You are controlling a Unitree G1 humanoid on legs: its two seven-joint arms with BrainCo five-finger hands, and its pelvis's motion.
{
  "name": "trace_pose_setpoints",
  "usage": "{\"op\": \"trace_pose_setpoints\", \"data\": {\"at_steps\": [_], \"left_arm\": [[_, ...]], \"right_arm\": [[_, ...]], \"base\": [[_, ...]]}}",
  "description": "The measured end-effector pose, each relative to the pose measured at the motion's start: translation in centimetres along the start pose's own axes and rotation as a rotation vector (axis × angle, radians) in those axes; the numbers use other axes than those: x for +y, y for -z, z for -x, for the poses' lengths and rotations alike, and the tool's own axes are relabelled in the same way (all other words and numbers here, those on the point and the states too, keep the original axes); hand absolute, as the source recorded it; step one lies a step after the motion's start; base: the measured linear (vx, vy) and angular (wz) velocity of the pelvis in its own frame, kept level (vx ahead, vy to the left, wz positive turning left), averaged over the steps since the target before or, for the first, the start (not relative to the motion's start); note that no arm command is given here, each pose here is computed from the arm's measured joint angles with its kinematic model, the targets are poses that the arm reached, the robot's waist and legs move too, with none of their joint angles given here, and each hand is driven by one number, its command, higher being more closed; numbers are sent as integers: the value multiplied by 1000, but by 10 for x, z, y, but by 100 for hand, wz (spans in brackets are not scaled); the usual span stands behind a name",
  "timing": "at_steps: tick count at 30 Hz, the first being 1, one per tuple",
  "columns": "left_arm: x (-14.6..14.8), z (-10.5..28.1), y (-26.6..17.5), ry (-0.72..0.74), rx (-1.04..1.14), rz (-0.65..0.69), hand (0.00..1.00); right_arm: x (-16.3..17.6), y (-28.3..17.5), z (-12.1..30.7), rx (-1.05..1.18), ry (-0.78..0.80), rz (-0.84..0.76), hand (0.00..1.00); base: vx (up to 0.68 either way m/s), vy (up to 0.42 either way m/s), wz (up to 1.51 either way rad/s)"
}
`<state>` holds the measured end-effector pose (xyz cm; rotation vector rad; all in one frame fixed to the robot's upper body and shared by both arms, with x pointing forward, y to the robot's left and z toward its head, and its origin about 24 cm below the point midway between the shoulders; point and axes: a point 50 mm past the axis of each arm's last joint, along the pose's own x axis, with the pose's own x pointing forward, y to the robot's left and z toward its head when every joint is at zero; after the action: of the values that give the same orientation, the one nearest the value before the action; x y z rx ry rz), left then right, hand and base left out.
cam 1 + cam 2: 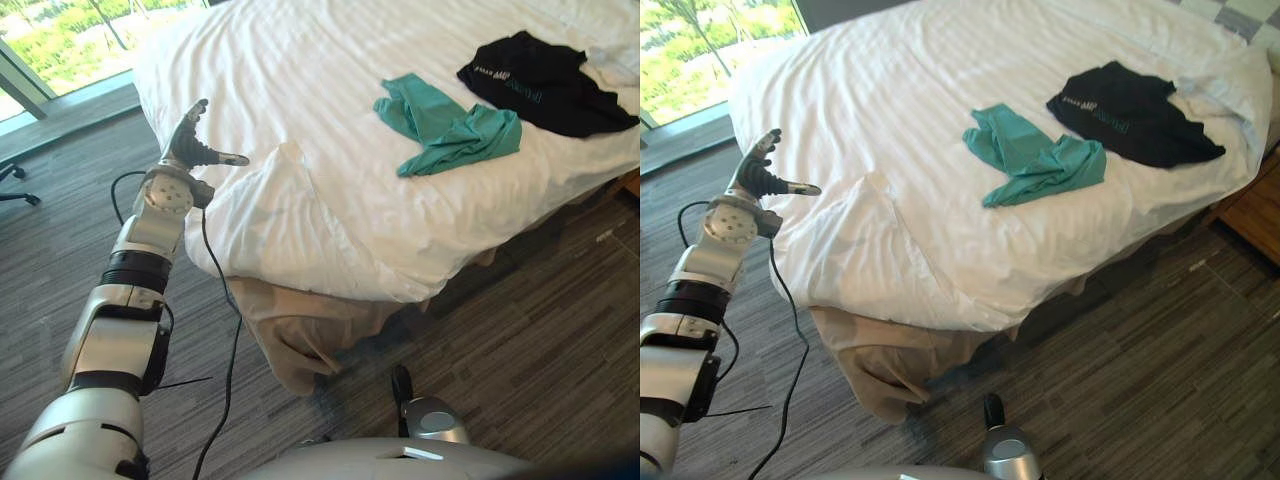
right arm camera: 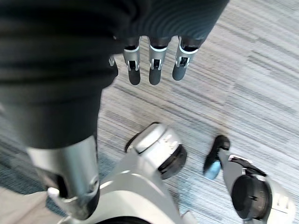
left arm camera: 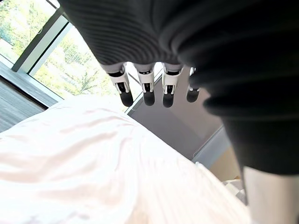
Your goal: Tidy the bed and pick cloth on bed and put in laundry
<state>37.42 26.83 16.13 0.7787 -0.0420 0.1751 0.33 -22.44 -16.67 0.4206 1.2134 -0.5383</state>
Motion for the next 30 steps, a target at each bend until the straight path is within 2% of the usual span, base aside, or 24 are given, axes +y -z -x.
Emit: {"op": "trace_pose_setpoints", "data": {"at_steps": [5,10,11,20,30], "left_arm": [[-18,-6,-8,46,27,-124,0],[-45,-8,-11,130,80,-105,0],[-46,-8,-9,135,92,-105,100],[-40,-10,1,162,211,-126,100],[-75,11,27,256,227,-54,100]], "right_arm": [[6,-17,-2,-52,-41,28,0],[20,-48,-5,-151,-104,87,0],[23,-52,-5,-160,-113,90,0],[33,-84,-5,-241,-158,157,0],[23,-90,-4,-272,-130,155,0]], "base": [[-56,-22,-11],[-77,-27,-14],[-68,-32,-17],[-53,-18,-2],[-4,15,17]]}}
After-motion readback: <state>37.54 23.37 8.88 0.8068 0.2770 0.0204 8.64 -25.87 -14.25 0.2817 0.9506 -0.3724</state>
